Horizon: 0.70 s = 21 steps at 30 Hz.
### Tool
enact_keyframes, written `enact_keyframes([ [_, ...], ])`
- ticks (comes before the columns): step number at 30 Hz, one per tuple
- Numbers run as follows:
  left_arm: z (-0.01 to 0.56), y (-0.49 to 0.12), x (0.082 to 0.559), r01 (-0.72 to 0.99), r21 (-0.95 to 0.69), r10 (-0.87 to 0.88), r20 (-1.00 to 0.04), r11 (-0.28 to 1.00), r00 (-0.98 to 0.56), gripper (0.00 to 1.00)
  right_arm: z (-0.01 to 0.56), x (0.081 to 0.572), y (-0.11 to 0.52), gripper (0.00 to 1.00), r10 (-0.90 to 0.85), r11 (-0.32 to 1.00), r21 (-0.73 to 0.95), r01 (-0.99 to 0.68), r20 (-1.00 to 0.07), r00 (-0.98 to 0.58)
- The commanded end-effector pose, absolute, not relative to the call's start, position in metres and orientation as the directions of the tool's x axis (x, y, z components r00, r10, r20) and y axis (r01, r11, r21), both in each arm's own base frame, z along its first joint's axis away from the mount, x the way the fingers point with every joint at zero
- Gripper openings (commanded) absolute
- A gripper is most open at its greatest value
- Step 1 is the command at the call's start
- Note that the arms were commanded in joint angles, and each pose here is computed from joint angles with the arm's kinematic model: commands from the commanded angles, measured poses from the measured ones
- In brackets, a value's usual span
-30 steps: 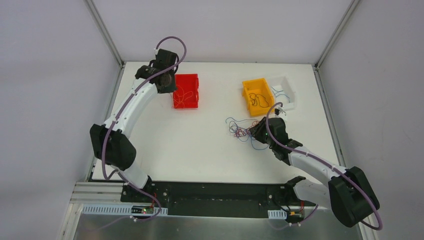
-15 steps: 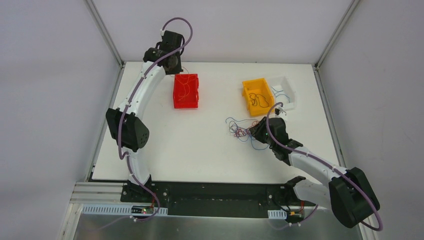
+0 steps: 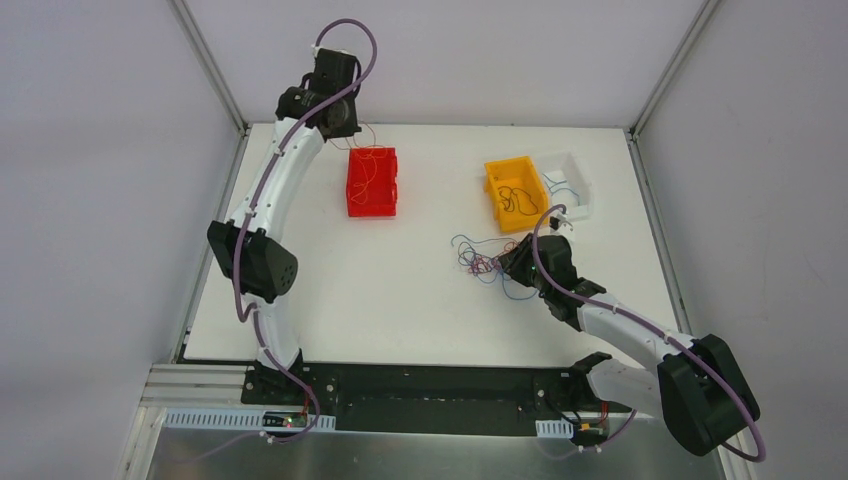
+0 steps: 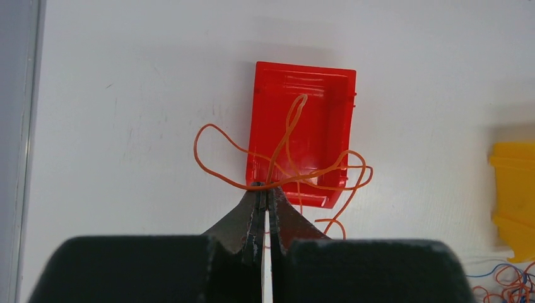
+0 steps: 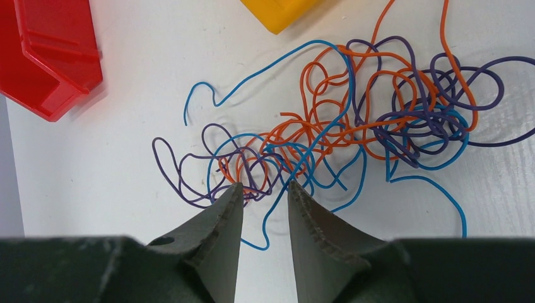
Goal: Untangle the cables
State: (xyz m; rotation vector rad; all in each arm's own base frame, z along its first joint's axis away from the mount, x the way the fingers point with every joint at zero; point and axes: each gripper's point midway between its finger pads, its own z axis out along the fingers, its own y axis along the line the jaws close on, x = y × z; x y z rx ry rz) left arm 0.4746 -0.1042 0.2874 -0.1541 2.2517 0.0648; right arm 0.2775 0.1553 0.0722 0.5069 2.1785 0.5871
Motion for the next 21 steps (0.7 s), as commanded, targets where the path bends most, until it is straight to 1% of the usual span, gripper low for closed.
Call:
enact_keyframes([
  [1, 0.257, -0.105, 0.492, -0.122, 0.007, -0.078, -0.731, 0.993, -0.677, 0.0, 0.078, 0.282, 0.155, 0.35, 0.544, 0.804, 0.577, 0.144, -0.614, -0.572],
  [7, 0.212, -0.102, 0.507, -0.135, 0.019, -0.087, -0.675, 0.991, -0.733, 0.0, 0.078, 0.281, 0.155, 0.35, 0.544, 0.804, 0.577, 0.144, -0.615, -0.571],
  [10, 0.196, -0.098, 0.507, -0.143, 0.052, -0.075, -0.652, 0.988, -0.755, 0.0, 0.079, 0.281, 0.155, 0.35, 0.544, 0.803, 0.578, 0.141, -0.617, -0.568],
  [17, 0.18, -0.072, 0.488, -0.218, 0.16, -0.071, -0.628, 0.963, -0.775, 0.0, 0.079, 0.282, 0.155, 0.35, 0.545, 0.803, 0.578, 0.144, -0.615, -0.569],
  [21, 0.172, -0.06, 0.474, -0.256, 0.179, -0.094, -0.618, 0.95, -0.781, 0.0, 0.079, 0.282, 0.155, 0.35, 0.545, 0.803, 0.579, 0.144, -0.614, -0.572],
])
